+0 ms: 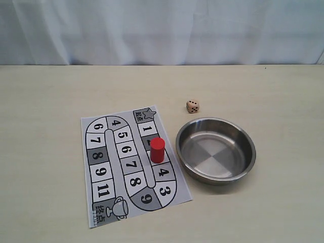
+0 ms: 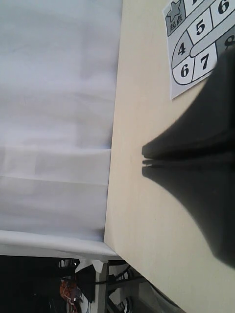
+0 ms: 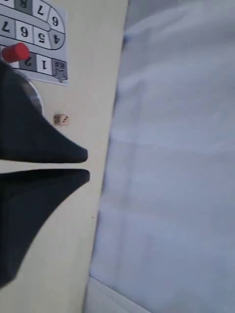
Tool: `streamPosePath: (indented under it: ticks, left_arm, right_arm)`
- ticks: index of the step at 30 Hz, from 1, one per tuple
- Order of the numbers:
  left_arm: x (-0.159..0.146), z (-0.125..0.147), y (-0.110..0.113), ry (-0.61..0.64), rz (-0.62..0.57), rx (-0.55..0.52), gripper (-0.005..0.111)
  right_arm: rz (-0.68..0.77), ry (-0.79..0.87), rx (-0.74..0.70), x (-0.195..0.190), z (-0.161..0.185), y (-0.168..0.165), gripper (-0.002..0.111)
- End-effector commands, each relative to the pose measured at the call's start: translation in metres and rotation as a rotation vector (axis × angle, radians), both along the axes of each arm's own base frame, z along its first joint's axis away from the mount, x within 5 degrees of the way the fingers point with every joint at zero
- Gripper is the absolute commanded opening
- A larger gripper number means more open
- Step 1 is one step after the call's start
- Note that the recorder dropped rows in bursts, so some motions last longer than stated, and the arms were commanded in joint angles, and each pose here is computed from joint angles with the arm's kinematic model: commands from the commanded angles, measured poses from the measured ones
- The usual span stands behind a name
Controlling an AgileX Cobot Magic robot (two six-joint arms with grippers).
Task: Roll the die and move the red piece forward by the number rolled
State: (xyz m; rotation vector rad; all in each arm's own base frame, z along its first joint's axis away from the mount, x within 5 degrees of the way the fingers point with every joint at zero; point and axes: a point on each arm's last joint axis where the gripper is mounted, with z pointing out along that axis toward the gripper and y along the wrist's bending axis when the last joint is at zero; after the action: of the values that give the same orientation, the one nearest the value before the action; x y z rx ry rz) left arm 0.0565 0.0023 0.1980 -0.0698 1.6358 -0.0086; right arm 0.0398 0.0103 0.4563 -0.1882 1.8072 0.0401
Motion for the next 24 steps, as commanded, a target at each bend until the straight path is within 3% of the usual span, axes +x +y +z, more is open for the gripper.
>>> streamPosePath:
  ticks: [1,6,10,24]
  left_arm:
    - [0.0,0.002,0.0,-0.011,-0.007,-0.008,0.0]
    - [0.0,0.002,0.0,-0.011,-0.007,-0.008,0.0]
    - [0.0,0.002,0.0,-0.011,-0.007,-0.008,0.0]
    - [0.0,0.002,0.0,-0.013,-0.007,-0.008,0.0]
  right_arm:
    - [-0.008,-0.162,-0.004,-0.065,-0.003,-0.002,0.004]
    - [-0.009,-0.322,0.0,-0.121,-0.023,-0.004,0.004]
    - [-0.02,-0.408,-0.001,-0.141,-0.046,-0.005,0.004]
    - [-0.058,-0.433,0.013,-0.054,-0.101,-0.007,0.004]
